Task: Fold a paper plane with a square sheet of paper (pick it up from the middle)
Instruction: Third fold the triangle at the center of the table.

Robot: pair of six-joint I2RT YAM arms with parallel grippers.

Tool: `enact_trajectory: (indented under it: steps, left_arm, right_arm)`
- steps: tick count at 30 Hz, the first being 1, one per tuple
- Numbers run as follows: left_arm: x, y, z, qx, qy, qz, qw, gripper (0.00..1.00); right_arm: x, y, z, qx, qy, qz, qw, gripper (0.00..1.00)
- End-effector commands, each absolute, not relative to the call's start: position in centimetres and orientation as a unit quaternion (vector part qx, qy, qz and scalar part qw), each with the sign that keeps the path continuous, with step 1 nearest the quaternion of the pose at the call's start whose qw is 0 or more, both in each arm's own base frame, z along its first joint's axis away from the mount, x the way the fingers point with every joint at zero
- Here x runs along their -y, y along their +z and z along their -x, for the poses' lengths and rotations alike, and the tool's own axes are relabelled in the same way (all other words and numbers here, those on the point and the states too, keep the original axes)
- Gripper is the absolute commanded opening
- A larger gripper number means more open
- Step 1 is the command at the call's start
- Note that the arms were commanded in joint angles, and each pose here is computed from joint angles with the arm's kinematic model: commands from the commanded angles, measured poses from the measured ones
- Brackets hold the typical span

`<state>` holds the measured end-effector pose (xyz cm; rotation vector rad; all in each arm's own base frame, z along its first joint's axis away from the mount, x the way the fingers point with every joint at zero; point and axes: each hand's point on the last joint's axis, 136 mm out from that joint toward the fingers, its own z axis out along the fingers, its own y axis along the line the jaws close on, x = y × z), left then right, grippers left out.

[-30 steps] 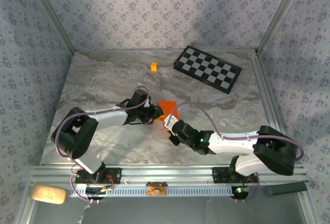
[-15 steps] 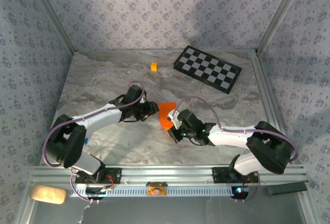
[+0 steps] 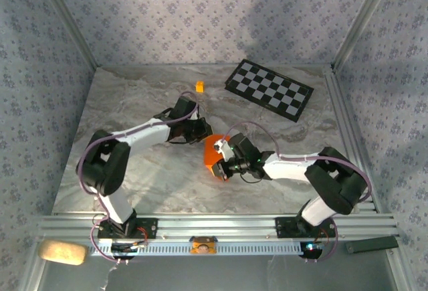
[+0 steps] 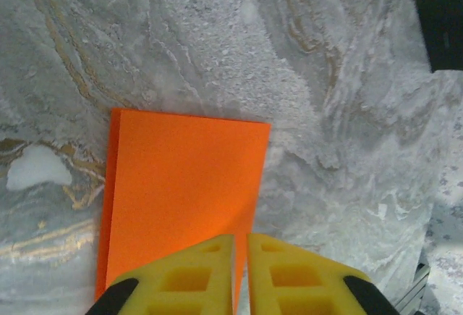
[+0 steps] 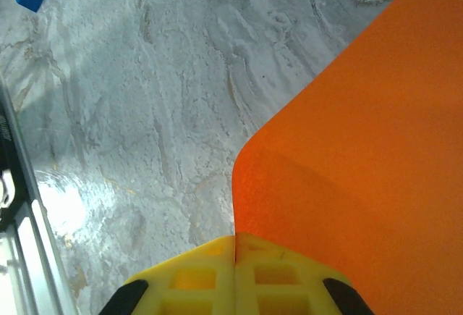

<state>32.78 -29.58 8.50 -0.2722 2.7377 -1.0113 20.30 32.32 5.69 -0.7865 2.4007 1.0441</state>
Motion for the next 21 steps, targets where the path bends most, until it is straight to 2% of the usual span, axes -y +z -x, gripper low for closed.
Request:
enact_trajectory:
  steps: [1,14,21]
  left_arm:
    - [31.0,8.4,-33.3,-0.924,-0.363,0.069,0.093,0.11]
    - [30.7,1.8,-32.3,-0.948,-0.312,0.053,0.033,0.08]
    - [29.5,0.2,-31.1,-0.964,-0.265,0.032,0.02,0.08]
  right_arm:
    - [-33.3,6.4,-20.2,-0.854,0.409,0.266,0.18,0.06]
    - [-33.3,5.8,-20.7,-0.858,0.433,0.233,0.148,0.06]
    - [-31.8,4.9,-21.4,-0.875,0.417,0.205,0.138,0.06]
